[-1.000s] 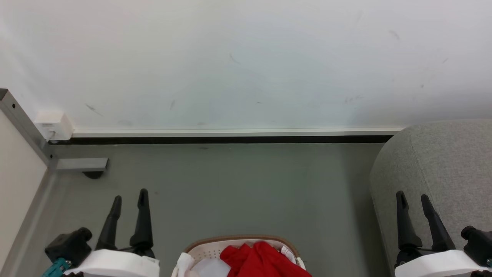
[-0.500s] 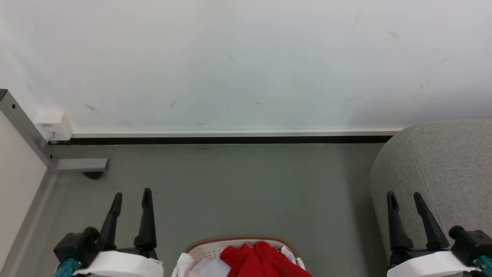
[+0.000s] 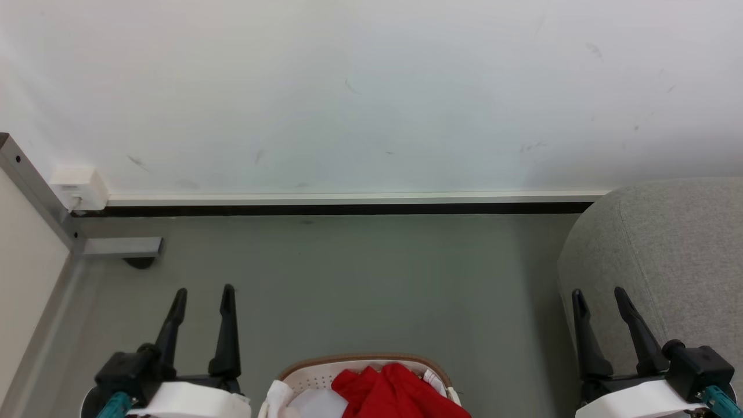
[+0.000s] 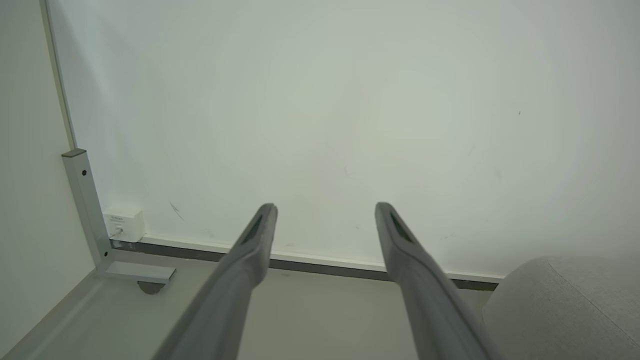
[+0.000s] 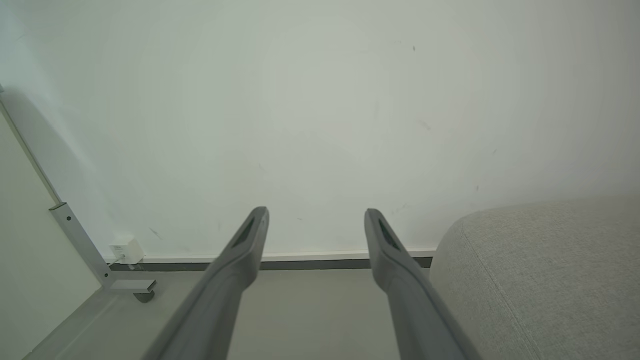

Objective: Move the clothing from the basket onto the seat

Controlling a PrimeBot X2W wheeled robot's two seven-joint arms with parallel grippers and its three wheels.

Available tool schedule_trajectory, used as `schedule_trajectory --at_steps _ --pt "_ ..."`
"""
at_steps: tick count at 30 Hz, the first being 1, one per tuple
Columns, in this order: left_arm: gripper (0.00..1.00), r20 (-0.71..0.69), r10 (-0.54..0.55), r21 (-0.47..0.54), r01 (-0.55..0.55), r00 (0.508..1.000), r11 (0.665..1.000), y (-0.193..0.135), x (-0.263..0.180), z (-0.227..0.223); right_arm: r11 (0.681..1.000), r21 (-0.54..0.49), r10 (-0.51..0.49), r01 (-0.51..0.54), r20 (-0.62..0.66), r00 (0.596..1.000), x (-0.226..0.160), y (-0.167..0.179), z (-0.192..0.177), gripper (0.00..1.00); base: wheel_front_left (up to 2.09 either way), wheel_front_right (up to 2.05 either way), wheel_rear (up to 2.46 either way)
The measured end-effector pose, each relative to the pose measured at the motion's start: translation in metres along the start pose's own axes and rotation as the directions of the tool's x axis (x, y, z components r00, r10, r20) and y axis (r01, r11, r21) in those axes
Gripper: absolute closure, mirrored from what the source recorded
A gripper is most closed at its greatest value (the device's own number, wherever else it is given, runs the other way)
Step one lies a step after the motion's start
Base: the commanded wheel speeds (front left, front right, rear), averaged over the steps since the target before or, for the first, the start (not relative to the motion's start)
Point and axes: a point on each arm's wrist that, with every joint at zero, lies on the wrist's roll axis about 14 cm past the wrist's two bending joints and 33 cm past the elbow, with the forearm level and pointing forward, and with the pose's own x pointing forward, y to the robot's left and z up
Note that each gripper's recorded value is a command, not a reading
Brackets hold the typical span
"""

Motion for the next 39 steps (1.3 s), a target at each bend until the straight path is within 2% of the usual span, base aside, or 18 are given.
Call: schedule_trajectory --at_steps 21,39 --pt "0.0 0.031 -0.024 0.143 0.02 0.999 0.99 -0.003 -0.005 0.004 0.988 -0.139 0.067 -0.063 0.022 0.998 0.001 0.015 0.004 0.0 0.0 0.0 0.0" --pt "0.0 0.02 -0.01 0.144 0.007 1.0 0.99 0.001 -0.005 0.0 0.99 -0.134 0.057 -0.051 0.039 0.998 0.0 0.012 0.009 0.0 0.0 0.0 0.0"
